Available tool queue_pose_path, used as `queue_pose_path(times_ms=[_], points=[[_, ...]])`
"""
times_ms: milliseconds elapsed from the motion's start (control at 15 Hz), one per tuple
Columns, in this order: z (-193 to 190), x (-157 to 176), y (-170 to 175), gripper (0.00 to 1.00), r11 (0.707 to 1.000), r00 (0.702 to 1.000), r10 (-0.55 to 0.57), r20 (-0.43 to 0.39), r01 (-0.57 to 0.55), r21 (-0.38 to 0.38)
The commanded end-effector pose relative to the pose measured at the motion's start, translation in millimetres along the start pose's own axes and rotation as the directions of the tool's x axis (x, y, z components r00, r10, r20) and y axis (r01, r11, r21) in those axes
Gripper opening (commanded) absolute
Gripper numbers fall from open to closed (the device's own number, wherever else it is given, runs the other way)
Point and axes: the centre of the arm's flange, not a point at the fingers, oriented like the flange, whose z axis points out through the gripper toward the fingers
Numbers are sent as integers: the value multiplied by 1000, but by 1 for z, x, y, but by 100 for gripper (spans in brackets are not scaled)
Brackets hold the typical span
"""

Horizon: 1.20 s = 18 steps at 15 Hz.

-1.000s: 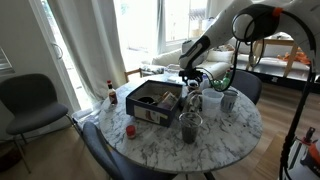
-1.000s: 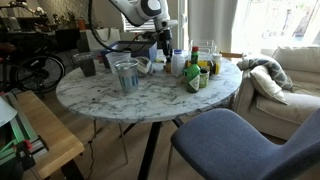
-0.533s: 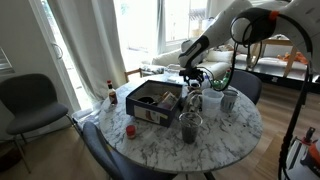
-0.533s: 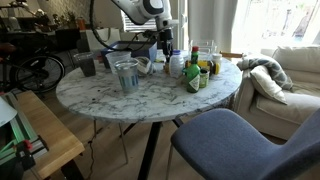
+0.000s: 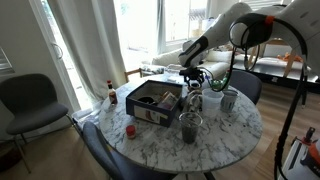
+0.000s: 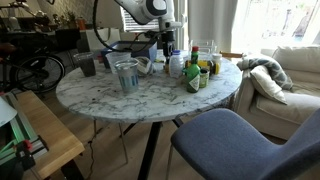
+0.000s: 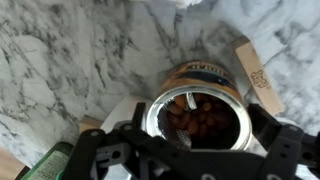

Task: Pick up the opened without a lid coffee jar and put it in the crisper drawer on the table

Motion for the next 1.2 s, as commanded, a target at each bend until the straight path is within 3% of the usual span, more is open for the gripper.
queue_pose_path(times_ms=[0, 533, 600, 667, 1133], points=[[12, 13, -8, 100, 999, 997, -8, 74, 4, 46], [19, 24, -8, 100, 992, 991, -12, 133, -4, 123], [19, 24, -9, 95, 992, 992, -8, 130, -8, 124], [18, 23, -9, 73, 992, 992, -9, 127, -8, 129], [-24, 6, -3, 71, 992, 997, -10, 82, 0, 124]])
